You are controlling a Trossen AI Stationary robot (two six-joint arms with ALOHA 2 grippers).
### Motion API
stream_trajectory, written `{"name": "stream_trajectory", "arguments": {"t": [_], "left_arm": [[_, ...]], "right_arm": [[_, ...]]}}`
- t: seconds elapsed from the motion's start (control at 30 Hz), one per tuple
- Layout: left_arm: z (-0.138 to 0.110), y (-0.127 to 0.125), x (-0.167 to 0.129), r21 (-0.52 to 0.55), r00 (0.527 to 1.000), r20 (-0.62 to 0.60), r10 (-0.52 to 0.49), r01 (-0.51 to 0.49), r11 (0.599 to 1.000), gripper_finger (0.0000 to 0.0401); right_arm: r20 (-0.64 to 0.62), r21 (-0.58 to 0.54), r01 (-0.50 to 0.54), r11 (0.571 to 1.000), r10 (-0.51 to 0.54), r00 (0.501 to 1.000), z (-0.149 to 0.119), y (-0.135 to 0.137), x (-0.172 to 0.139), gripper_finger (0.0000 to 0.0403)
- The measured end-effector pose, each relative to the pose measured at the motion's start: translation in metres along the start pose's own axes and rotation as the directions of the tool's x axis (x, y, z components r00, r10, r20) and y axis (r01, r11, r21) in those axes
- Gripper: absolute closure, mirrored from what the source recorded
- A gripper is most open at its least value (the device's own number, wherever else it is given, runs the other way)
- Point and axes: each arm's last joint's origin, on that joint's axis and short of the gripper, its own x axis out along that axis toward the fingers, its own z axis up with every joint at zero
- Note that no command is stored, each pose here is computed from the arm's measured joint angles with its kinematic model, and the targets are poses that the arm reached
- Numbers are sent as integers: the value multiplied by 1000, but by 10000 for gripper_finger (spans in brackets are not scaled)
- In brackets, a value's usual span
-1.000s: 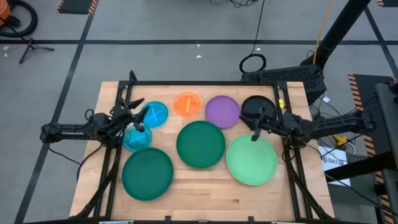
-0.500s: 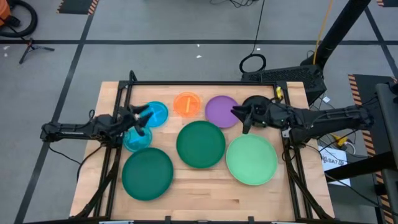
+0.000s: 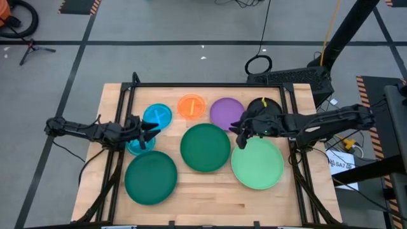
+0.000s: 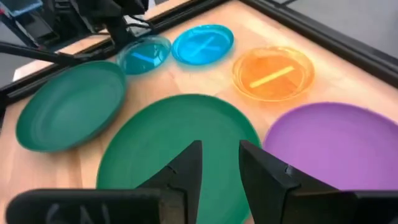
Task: Stack plastic plates
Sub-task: Stack the right dark green plate on top of the light green plate
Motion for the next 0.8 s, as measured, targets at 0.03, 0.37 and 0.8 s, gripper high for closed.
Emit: {"name": "stream_trajectory", "arguments": {"t": [0.03,0.37,0.8], "left_arm": [[0,0,0,3,1000,1,2,-2,1000,187],[7,0,-1,34,989,118,88,-92,995,187],[11,-5,-1,276,991,133,0,-37,961,187]], "right_arm": [[-9,3,5,1000,-5,1000,-1,0,1,305],[-51,-6,32,999,-32,998,-7,0,12,305],[-117,102,111,989,-99,988,-23,4,44,305]]}}
